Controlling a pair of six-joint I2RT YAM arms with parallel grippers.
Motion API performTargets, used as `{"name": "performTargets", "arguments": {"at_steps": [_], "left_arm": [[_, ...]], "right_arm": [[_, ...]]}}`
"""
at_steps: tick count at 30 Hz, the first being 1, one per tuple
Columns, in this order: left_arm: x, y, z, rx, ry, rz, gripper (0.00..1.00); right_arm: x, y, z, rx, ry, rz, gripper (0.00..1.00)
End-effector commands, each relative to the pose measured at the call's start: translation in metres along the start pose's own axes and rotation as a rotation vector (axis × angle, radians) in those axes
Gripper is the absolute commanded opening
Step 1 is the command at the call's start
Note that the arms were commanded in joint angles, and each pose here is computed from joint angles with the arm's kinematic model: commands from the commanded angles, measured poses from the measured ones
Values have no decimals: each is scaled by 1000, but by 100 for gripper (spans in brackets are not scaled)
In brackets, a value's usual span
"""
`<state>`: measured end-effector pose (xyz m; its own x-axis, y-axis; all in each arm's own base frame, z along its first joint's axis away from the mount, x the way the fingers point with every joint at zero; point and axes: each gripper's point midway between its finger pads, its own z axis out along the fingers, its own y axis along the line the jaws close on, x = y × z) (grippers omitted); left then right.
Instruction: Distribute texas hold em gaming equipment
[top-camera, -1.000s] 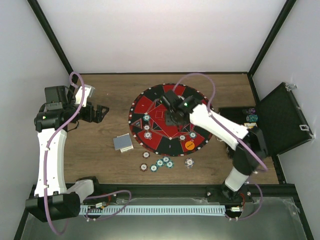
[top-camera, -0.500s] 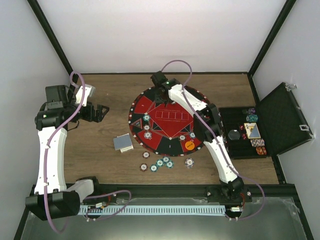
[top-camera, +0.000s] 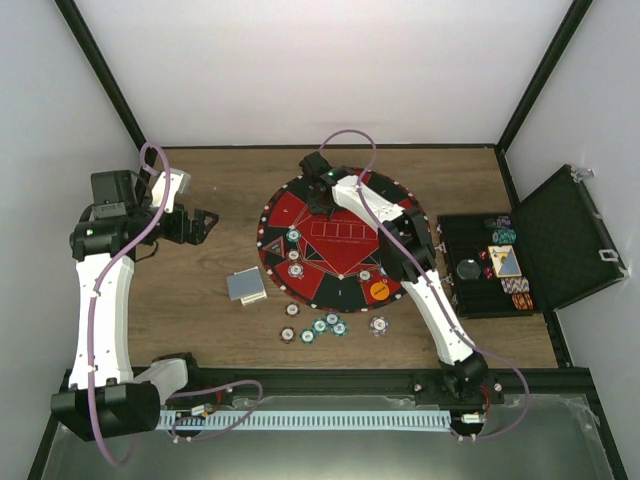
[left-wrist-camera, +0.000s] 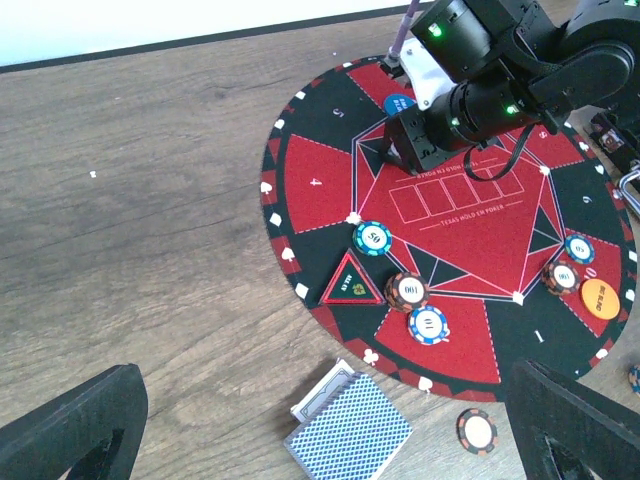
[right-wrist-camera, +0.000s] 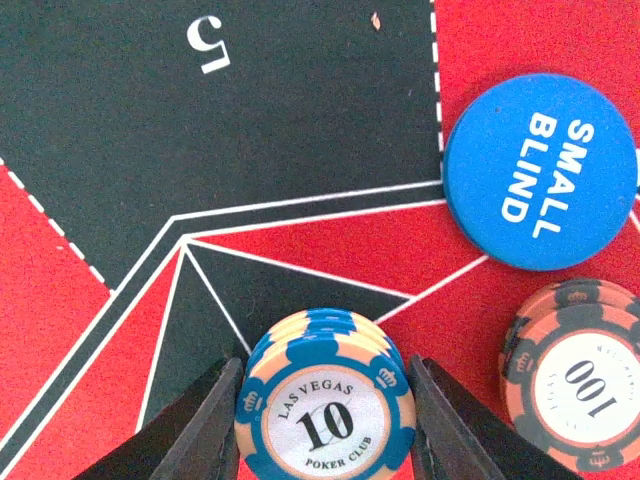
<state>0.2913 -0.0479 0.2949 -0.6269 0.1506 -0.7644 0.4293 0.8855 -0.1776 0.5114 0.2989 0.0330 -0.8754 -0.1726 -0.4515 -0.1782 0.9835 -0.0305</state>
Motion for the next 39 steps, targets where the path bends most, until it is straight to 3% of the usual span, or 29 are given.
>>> {"name": "performTargets", "arguments": {"at_steps": [1, 11, 15, 20, 24, 31, 34, 39], "left_arm": [[-3, -1, -3, 0, -21, 25, 100], [1, 0, -2, -9, -11, 30, 100], [1, 0, -2, -6, -12, 30, 100], [1, 1, -2, -14, -12, 27, 100], [2, 0, -4, -16, -12, 26, 100], [1, 0, -6, -23, -15, 30, 100], [1, 1, -6, -29, -13, 34, 100], [4, 0, -3, -14, -14, 28, 100]], "right_arm": [[-18, -3, 4, 9, -58, 4, 24], [-30, -11, 8, 30, -101, 3, 29], [-32, -12, 8, 35, -110, -14, 38], [-38, -12, -4, 30, -126, -13, 56], [-58, -12, -32, 15, -187, -12, 66], [-89, -22, -124, 4, -302, 12, 70], [-64, -27, -156, 8, -268, 28, 73], [32, -28, -186, 9, -180, 24, 86]]}}
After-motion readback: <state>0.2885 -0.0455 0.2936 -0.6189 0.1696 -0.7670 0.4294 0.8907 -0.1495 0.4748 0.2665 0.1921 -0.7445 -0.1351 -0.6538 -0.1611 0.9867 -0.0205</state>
